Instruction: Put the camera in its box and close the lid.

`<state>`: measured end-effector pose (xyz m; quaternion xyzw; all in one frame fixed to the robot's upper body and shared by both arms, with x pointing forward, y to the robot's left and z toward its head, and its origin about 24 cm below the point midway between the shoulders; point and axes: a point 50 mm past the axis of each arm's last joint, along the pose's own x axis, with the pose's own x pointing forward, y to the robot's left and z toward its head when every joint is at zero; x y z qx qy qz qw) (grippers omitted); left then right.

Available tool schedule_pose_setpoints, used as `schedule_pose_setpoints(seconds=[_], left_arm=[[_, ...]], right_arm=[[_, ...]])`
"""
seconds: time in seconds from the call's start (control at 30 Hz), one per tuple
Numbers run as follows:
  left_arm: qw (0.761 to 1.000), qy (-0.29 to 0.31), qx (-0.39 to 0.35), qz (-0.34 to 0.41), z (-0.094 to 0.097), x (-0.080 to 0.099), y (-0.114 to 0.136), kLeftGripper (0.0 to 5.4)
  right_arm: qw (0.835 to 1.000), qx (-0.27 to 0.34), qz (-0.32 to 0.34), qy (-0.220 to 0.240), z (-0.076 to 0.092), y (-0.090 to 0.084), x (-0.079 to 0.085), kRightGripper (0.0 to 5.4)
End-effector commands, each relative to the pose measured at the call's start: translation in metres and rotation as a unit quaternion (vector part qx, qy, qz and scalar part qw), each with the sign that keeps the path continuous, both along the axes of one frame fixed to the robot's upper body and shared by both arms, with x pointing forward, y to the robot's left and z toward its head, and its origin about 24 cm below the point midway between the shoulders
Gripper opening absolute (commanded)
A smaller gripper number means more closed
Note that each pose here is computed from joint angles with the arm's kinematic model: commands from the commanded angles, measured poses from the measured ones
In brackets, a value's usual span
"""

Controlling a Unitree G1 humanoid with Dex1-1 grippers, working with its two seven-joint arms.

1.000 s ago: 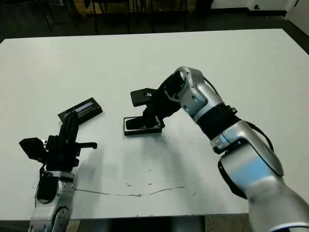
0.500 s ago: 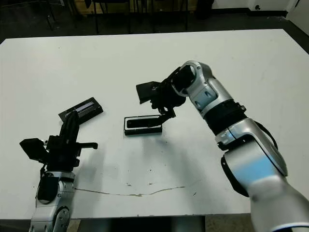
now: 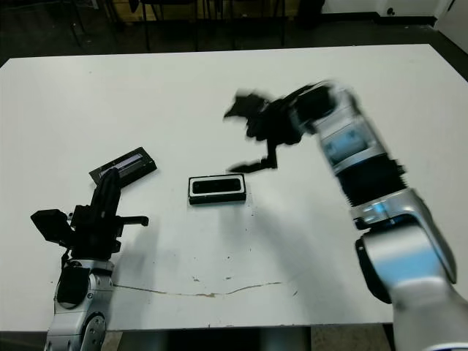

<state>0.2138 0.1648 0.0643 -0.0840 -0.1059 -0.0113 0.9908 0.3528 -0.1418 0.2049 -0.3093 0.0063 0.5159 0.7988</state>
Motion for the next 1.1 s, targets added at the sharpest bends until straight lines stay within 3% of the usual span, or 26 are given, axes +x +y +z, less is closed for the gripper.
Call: schedule_pose_setpoints(seconds=[0.03,0.13,0.5,0.67,0.83,0.97,1.1], left_arm=[[1.0,0.009,0.015,-0.001,-0.001,-0.002,0.005,0.0],[1.0,-0.005,0.03,-0.008,0.005,-0.004,0.007,0.0],[0.986,-0.065,0.154,-0.027,0.049,-0.016,0.032,0.0],[0.965,-0.086,0.241,-0.061,0.077,-0.011,0.051,0.0],[0.935,-0.062,0.325,-0.129,0.102,0.009,0.068,0.64],[0.915,-0.016,0.346,-0.206,0.112,0.032,0.078,1.4],[0.894,0.029,0.347,-0.281,0.113,0.054,0.087,2.14]], right_arm=[[0.993,0.064,-0.094,-0.022,-0.012,-0.021,-0.011,5.17],[0.983,0.108,-0.142,-0.03,-0.027,-0.031,-0.024,4.73],[0.965,0.154,-0.211,-0.017,-0.071,-0.061,-0.078,2.73],[0.956,0.197,-0.219,-0.002,-0.082,-0.072,-0.085,1.79],[0.948,0.214,-0.233,0.004,-0.086,-0.079,-0.084,0.88],[0.949,0.209,-0.238,-0.001,-0.086,-0.078,-0.084,0.13],[0.948,0.212,-0.238,0.002,-0.088,-0.078,-0.083,0.0]])
